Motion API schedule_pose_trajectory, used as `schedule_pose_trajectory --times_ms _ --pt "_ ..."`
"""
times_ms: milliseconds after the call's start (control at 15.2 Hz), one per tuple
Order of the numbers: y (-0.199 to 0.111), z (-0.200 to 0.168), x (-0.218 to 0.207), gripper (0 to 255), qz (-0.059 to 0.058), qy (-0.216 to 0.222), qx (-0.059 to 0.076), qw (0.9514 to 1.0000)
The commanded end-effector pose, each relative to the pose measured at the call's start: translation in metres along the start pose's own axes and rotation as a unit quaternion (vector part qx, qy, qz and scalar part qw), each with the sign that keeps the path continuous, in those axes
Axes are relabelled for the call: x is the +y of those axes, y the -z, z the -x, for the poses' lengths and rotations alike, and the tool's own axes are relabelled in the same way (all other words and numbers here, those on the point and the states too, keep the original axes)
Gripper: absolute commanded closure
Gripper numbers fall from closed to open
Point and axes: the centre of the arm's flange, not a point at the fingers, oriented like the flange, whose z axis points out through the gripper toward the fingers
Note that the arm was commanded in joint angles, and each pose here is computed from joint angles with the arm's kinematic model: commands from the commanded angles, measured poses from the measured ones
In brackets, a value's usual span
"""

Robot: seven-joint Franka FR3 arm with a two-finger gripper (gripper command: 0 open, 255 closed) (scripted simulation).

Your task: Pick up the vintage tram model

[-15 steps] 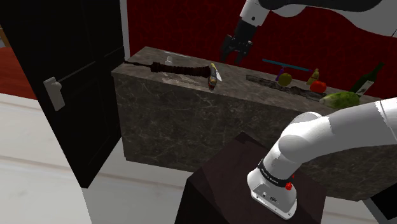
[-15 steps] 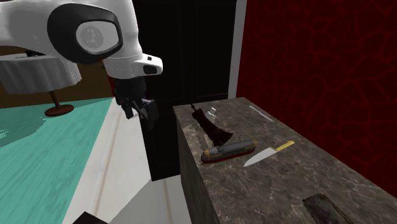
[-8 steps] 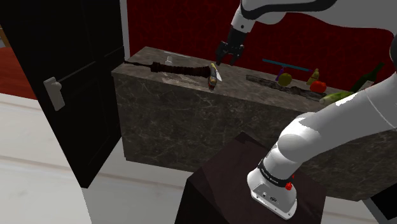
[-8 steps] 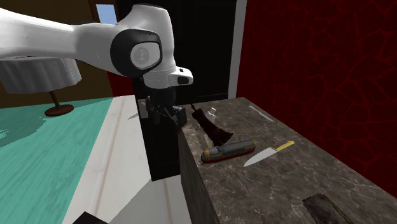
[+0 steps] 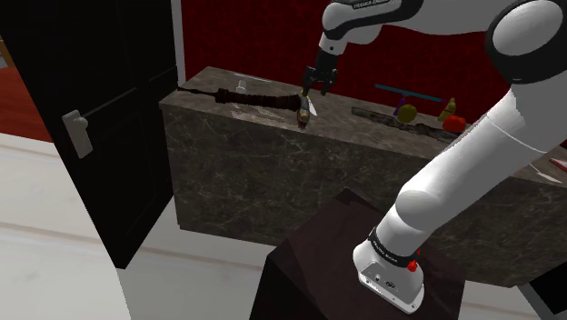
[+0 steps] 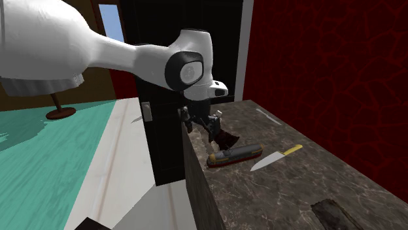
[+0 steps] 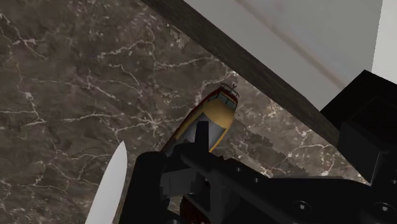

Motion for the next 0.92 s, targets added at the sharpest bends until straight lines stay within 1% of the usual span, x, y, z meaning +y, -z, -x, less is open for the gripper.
schedule_pose_trajectory --times_ms 0,462,858 --pt "-0.013 -0.017 0.014 0 0.006 -0.001 -0.002 1.0" --pt "-0.056 -0.081 0.06 0 0.026 -0.006 -0.011 0.9996" --pt "-0.087 -0.079 0.061 0 0.026 -0.006 -0.011 0.9996"
